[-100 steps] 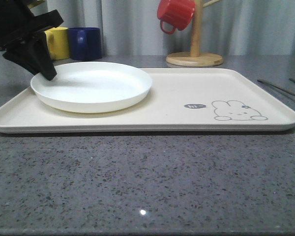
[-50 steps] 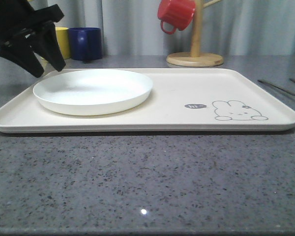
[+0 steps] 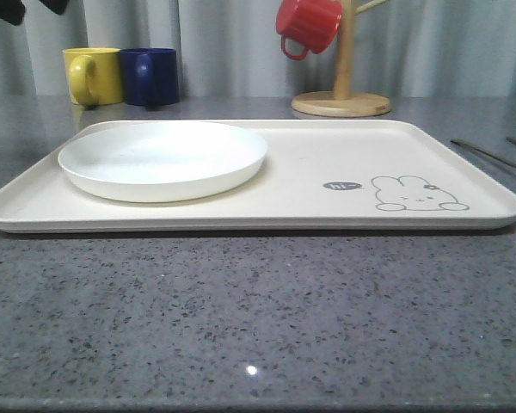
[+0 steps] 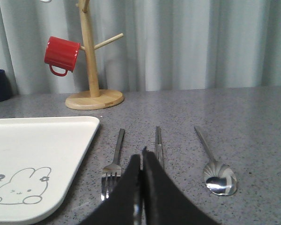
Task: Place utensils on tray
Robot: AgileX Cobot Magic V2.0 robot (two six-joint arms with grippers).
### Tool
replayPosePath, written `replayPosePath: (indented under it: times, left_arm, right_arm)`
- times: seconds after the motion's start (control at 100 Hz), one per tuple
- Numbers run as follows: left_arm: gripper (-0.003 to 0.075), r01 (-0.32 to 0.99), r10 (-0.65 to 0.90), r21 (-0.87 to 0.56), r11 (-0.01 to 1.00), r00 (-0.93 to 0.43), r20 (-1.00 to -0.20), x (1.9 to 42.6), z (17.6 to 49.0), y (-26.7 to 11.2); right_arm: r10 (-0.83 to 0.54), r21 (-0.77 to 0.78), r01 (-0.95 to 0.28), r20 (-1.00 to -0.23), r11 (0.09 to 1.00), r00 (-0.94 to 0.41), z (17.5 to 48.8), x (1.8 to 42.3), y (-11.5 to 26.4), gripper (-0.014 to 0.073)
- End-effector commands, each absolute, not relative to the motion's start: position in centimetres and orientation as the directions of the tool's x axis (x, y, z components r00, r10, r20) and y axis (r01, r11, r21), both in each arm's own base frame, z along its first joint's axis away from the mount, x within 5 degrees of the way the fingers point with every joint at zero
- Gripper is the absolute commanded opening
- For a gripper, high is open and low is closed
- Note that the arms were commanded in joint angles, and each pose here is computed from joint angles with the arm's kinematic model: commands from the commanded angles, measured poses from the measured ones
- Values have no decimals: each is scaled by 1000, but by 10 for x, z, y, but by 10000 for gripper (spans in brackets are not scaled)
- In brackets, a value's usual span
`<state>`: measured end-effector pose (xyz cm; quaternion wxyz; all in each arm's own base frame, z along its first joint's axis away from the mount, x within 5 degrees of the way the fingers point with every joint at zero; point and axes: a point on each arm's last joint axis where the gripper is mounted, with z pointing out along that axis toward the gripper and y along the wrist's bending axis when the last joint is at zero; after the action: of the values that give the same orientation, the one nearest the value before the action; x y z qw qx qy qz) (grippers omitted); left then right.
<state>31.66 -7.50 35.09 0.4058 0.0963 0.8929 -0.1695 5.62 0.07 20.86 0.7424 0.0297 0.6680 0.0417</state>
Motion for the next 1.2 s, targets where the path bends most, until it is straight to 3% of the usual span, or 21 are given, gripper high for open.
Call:
replayPosePath:
  times: [0.0, 0.34, 0.71, 0.81, 1.04, 1.19]
  left_arm:
    - [358, 297, -30, -199, 934, -490, -871, 287, 381, -67]
    - [358, 226, -110, -169, 959, -253, -961, 184, 363, -40]
    - [351, 209, -71, -101, 973, -145, -987, 117, 313, -25]
    - [285, 209, -73, -98, 973, -122, -990, 109, 309, -23]
    - [-15, 206, -81, -96, 974, -82, -993, 104, 313, -22]
    - [-19, 206, -81, -96, 974, -82, -993, 104, 313, -22]
  right_arm:
    - [80, 76, -26, -976, 997, 203, 216, 53, 1, -69]
    - [80, 76, -26, -976, 997, 203, 216, 53, 1, -69]
    - [80, 76, -26, -976, 997, 203, 216, 53, 1, -69]
    - [80, 76, -26, -976, 997, 203, 216, 53, 1, -69]
    - [80, 76, -26, -976, 997, 203, 216, 53, 1, -69]
    - [80, 76, -26, -975, 997, 208, 217, 53, 1, -69]
